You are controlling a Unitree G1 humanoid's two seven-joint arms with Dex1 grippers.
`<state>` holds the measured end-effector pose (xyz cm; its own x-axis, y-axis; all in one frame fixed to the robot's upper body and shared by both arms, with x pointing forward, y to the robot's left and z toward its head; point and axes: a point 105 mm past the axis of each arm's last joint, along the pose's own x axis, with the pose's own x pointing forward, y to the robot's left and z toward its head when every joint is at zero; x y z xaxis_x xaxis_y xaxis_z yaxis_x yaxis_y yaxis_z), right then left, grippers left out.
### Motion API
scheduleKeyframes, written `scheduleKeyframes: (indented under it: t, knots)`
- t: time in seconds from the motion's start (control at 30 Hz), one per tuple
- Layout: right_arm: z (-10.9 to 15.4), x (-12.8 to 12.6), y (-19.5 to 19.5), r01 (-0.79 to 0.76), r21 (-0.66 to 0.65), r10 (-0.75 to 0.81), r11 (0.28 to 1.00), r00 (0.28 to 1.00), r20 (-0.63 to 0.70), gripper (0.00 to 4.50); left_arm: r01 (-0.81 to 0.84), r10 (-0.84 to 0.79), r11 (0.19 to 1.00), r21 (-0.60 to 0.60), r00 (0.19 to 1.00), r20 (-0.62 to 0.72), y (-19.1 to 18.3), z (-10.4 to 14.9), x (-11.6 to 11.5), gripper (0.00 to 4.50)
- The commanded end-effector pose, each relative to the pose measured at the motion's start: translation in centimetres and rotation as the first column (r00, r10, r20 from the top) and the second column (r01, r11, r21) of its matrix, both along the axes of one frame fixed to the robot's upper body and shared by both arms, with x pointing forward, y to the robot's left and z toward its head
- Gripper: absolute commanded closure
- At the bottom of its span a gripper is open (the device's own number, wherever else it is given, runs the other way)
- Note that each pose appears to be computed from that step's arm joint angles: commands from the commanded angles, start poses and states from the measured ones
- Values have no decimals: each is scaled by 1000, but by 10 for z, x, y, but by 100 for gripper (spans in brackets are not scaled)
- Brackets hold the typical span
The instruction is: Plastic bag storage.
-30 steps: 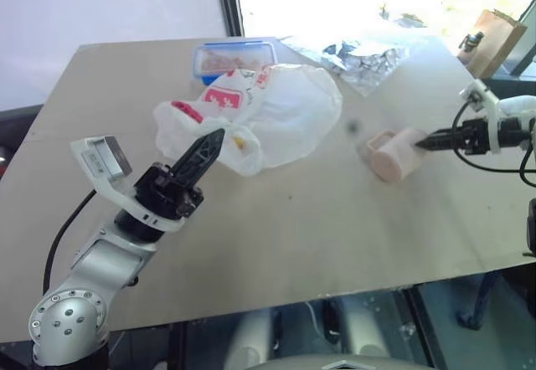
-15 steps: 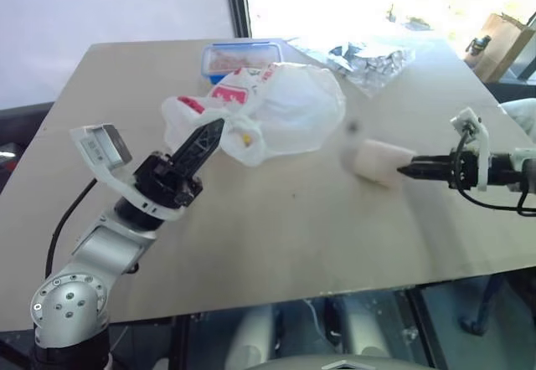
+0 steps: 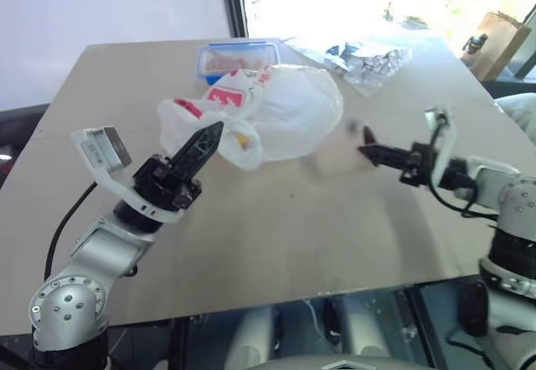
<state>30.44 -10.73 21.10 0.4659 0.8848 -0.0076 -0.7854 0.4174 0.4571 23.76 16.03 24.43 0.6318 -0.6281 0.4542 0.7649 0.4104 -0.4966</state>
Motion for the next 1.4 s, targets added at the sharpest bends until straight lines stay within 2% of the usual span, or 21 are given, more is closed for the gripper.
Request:
scheduleKeyframes:
  t: [0.03,0.3,0.47,0.7,0.83,0.93,1.0,1.03,1.1,1.2,1.3,1.4]
  knots:
    - [26,-4,21,-8,69,4,998,997,71,439,33,-34,999,11,998,51,-2,13,-11,450]
    - [23,3,45,-22,63,19,998,998,56,439,24,-25,999,22,999,47,1,12,-16,450]
    - [35,26,57,-9,98,0,995,996,91,439,41,-42,999,17,999,35,0,10,-21,450]
    - [50,57,121,-62,157,34,986,984,177,439,72,-70,997,-41,996,49,-3,19,-25,450]
    - [20,76,144,-4,-14,8,1000,960,280,439,42,-37,992,-115,998,48,6,29,-24,450]
    - [14,76,141,-4,-43,18,999,940,341,356,22,-18,994,-110,999,42,9,28,-25,450]
    - [16,68,133,-8,-90,44,996,913,406,284,7,-3,994,-107,999,33,9,26,-25,450]
    - [19,61,127,-18,-119,69,993,895,441,223,-8,11,994,-107,1000,29,11,25,-24,450]
    - [26,44,113,-39,-176,125,984,852,509,138,-20,23,994,-108,999,25,12,24,-23,450]
    - [44,11,87,-59,-243,194,968,793,578,138,-30,32,993,-115,999,20,14,22,-21,450]
    - [59,-9,70,-31,-282,207,959,756,621,138,-29,31,993,-118,999,16,14,21,-18,450]
    - [57,6,45,207,-408,146,889,718,681,138,-16,18,993,-120,1000,17,13,20,-15,450]
